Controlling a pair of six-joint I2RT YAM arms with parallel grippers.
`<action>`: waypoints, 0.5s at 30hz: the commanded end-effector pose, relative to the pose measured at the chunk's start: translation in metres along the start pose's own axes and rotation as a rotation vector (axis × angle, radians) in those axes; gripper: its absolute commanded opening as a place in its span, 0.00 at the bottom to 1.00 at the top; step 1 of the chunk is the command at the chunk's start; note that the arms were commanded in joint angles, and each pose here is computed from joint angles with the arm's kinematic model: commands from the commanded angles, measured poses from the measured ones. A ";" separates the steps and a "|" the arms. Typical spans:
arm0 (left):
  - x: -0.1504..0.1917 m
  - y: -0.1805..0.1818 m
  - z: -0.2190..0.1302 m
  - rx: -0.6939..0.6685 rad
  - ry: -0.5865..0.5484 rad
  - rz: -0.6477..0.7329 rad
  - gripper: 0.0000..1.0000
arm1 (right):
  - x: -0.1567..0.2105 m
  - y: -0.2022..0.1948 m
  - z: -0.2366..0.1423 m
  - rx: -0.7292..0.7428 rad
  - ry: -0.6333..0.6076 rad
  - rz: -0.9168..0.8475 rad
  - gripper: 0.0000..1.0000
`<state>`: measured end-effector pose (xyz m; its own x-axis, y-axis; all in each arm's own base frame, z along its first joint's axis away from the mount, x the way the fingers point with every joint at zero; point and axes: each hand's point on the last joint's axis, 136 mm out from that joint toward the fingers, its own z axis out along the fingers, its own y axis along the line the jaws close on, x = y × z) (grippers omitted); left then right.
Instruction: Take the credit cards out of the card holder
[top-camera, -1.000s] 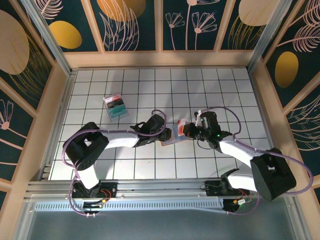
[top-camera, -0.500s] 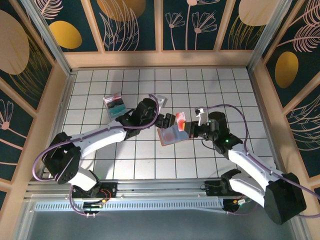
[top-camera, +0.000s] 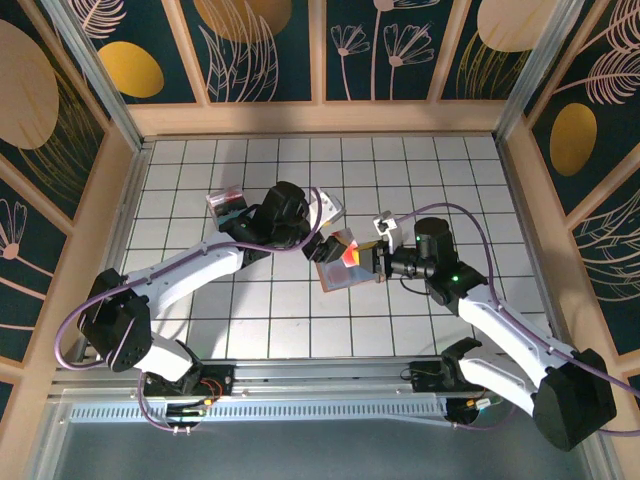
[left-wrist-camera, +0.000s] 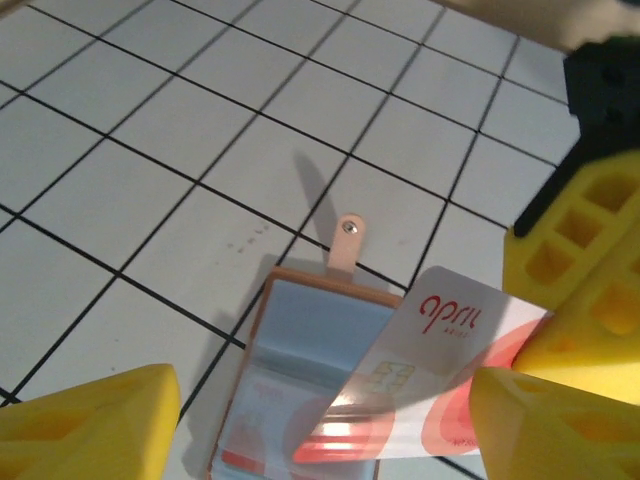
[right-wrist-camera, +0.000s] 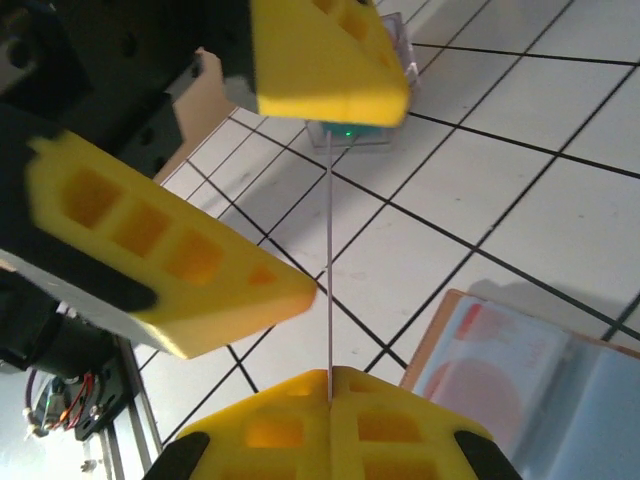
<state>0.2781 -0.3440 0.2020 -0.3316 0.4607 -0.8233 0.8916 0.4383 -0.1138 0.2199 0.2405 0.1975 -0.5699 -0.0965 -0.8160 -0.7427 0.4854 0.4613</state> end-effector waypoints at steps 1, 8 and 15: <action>-0.007 -0.010 -0.007 0.088 0.001 0.108 0.72 | -0.010 0.022 0.000 -0.090 0.004 -0.071 0.00; 0.006 -0.022 -0.001 0.195 0.065 0.141 0.48 | -0.017 0.028 0.004 -0.126 0.010 -0.112 0.00; 0.008 -0.027 -0.003 0.226 0.071 0.140 0.08 | -0.024 0.027 0.006 -0.116 0.009 -0.146 0.00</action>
<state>0.2565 -0.3423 0.1949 -0.2489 0.5682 -0.7844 0.9614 0.2432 -0.1289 0.2181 0.2472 0.1864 -0.5727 -0.1809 -0.7995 -0.7674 0.4613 0.4453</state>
